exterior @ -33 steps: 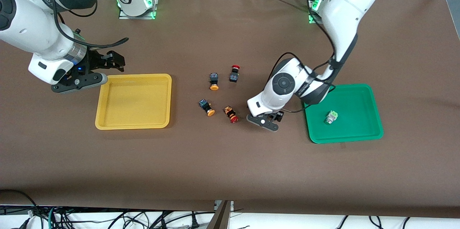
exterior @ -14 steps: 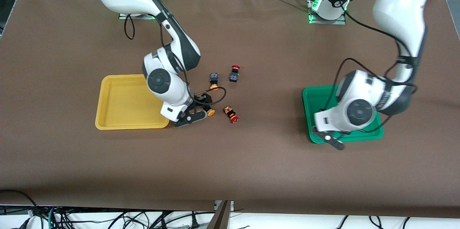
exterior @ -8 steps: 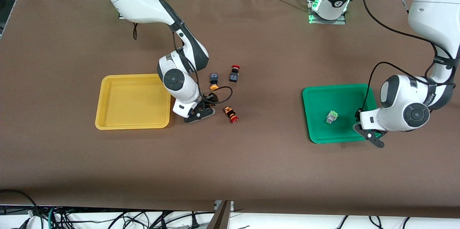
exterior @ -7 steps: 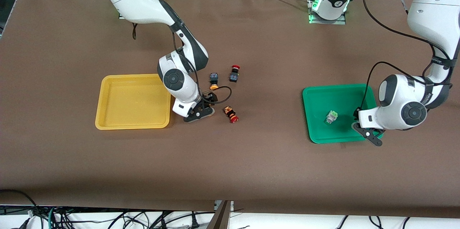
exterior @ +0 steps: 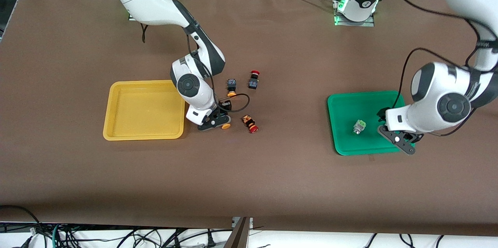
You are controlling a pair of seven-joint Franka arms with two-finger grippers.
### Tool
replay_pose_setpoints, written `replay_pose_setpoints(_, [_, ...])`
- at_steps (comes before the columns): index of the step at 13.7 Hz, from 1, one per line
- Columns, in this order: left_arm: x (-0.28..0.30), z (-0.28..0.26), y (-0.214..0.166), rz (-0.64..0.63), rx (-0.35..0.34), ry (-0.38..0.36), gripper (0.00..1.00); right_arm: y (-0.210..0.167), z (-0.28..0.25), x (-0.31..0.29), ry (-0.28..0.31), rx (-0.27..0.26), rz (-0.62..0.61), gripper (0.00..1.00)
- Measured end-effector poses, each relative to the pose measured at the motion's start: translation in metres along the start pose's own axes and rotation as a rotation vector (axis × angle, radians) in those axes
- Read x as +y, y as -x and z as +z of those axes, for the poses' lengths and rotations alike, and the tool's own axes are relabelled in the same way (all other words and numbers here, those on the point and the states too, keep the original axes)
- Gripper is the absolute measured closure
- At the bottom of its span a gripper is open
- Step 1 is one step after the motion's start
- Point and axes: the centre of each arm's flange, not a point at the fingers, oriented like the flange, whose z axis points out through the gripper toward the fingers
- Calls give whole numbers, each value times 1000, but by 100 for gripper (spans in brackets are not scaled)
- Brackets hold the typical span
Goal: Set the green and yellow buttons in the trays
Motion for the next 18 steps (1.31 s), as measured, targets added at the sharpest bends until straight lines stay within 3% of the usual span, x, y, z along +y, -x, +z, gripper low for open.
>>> replay_pose_setpoints(4, [60,-143,3,-177,-40,-31,0,0,-16,1,11,-25,5,57])
replay_pose_setpoints(7, [50,-205,33,-325,22,16,0,-11,-77,57,65,-78,-32,57])
replay_pose_setpoints(11, [16,-224,114,-564,178,90,0,-3,-112,186,135,-154,-116,57])
replay_pose_setpoints(14, [32,-220,128,-566,158,101,0,33,-82,248,143,-244,-91,57])
replay_pose_setpoints(17, [46,-222,118,-553,156,101,0,49,-66,264,139,-243,-57,54])
replay_pose_setpoints(18, [46,-222,117,-552,156,101,0,50,-65,266,135,-241,-50,47])
